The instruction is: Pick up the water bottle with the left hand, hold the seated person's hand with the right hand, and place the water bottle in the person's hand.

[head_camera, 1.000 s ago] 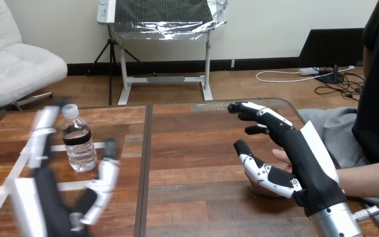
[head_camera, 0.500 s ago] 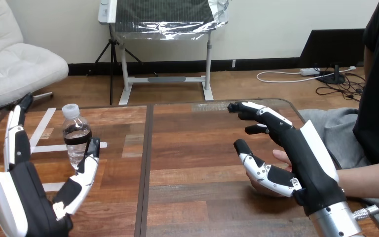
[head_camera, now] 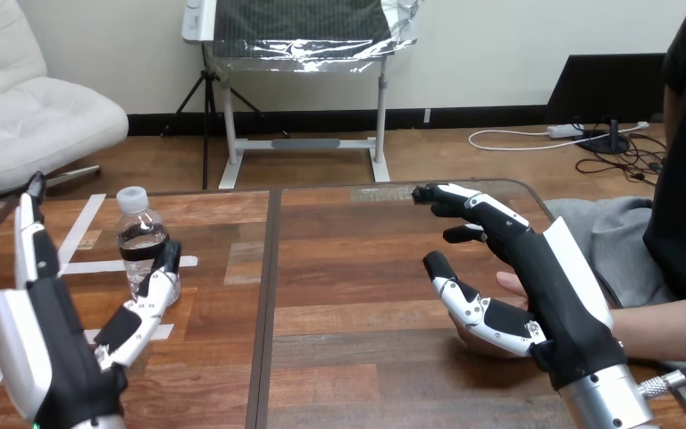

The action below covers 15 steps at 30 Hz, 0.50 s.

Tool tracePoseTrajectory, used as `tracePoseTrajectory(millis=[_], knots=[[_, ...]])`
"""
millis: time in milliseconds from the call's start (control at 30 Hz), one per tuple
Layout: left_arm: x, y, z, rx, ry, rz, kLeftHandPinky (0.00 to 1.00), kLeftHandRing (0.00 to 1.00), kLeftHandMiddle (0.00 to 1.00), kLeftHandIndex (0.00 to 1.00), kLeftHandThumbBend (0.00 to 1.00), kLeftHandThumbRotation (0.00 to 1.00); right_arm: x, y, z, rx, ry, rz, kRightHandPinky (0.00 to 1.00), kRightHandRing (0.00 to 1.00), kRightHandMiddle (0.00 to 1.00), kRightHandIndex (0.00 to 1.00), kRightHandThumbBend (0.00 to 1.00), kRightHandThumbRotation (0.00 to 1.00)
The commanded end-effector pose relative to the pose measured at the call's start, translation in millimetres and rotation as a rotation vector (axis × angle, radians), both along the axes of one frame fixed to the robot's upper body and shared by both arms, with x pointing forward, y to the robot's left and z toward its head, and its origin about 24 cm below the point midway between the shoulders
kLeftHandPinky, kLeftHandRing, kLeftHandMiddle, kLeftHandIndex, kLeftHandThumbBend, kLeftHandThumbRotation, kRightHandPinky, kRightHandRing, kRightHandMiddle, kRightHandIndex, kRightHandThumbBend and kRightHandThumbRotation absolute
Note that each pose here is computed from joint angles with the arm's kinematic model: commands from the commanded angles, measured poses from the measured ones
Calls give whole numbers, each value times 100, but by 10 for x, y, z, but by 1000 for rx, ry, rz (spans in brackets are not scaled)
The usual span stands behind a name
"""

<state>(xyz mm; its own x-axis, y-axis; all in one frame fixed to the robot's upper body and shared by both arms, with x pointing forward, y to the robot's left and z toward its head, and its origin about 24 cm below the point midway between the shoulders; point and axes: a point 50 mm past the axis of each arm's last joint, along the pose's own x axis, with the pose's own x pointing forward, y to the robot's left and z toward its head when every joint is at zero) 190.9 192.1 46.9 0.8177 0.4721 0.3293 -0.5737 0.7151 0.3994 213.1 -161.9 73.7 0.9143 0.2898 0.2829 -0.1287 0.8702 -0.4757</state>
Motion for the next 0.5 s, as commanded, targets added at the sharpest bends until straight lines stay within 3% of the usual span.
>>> tracePoseTrajectory(millis=[0,467], knots=[[232,65,121,58,-8,-10,91,95,97,97,76,43,128,19,218,2,-103,3,72,82,85,77,28,0],[514,217,174,182,69,-22,84,92,95,95,81,50,150,19,217,5,-109,4,71,81,85,77,28,0]])
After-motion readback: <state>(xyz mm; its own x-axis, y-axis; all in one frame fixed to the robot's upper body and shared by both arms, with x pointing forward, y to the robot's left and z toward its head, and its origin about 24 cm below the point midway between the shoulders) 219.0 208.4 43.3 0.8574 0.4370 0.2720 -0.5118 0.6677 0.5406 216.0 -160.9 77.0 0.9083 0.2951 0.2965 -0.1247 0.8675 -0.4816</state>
